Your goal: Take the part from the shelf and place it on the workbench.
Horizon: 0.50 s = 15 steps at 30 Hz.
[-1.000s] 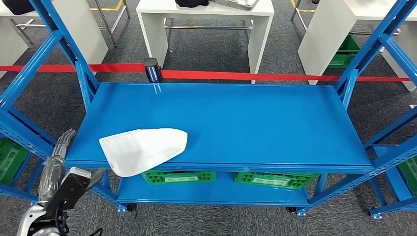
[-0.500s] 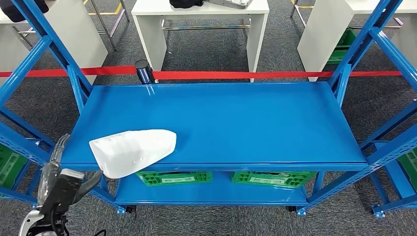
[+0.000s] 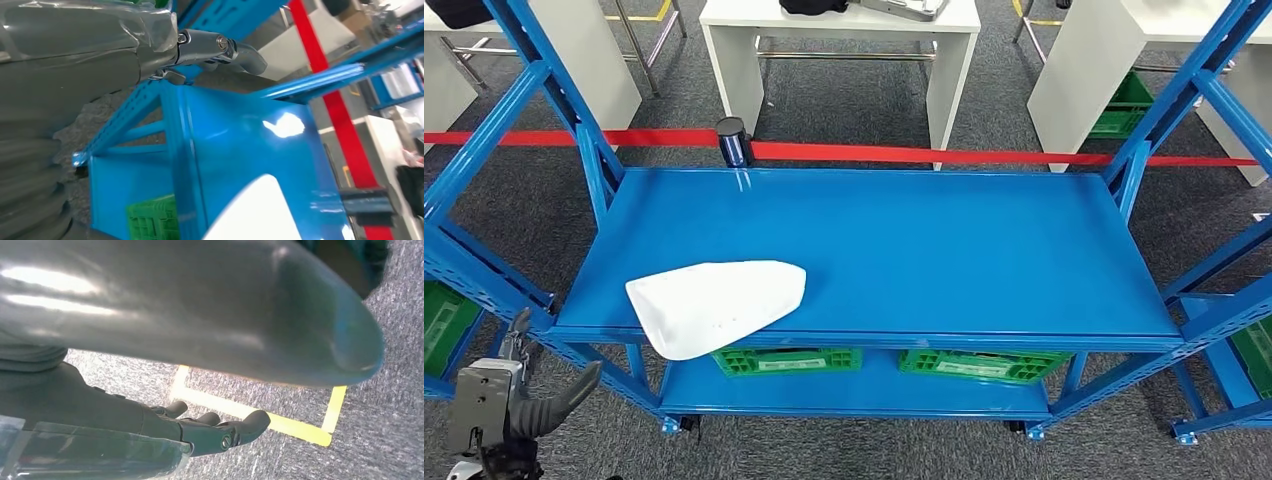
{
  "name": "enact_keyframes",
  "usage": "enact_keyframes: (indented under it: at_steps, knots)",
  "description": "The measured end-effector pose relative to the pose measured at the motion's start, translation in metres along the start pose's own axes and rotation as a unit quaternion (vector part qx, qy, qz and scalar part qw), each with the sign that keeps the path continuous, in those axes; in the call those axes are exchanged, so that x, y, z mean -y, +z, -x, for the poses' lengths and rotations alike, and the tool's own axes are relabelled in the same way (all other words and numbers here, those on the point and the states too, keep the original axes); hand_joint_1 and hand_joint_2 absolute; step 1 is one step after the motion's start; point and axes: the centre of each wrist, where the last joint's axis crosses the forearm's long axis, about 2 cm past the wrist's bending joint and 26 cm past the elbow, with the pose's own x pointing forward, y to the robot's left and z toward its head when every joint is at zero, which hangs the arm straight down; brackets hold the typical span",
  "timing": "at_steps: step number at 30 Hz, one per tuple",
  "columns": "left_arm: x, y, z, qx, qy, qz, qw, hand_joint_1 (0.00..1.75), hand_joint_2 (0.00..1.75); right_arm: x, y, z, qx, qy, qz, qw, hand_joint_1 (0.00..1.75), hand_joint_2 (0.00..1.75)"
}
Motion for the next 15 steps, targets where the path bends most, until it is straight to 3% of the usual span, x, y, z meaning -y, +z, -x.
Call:
enact_keyframes:
  at_steps: [7,11,15]
  knots:
    - [0.002,0.002,0.007,-0.005,-0.01,-0.008,1.0,0.0,1.75,0.0,0.0,0.0,0.0,0.004,0.003,1.0,0.0,0.0]
    - [0.006,0.0,0.004,0.043,-0.143,0.014,0.989,0.0,1.75,-0.001,0.0,0.001,0.002,0.004,0.003,1.0,0.0,0.0]
    - [0.015,-0.009,-0.011,0.108,-0.311,0.055,0.943,0.0,1.75,0.0,0.0,0.001,0.005,0.009,0.008,1.0,0.0,0.0]
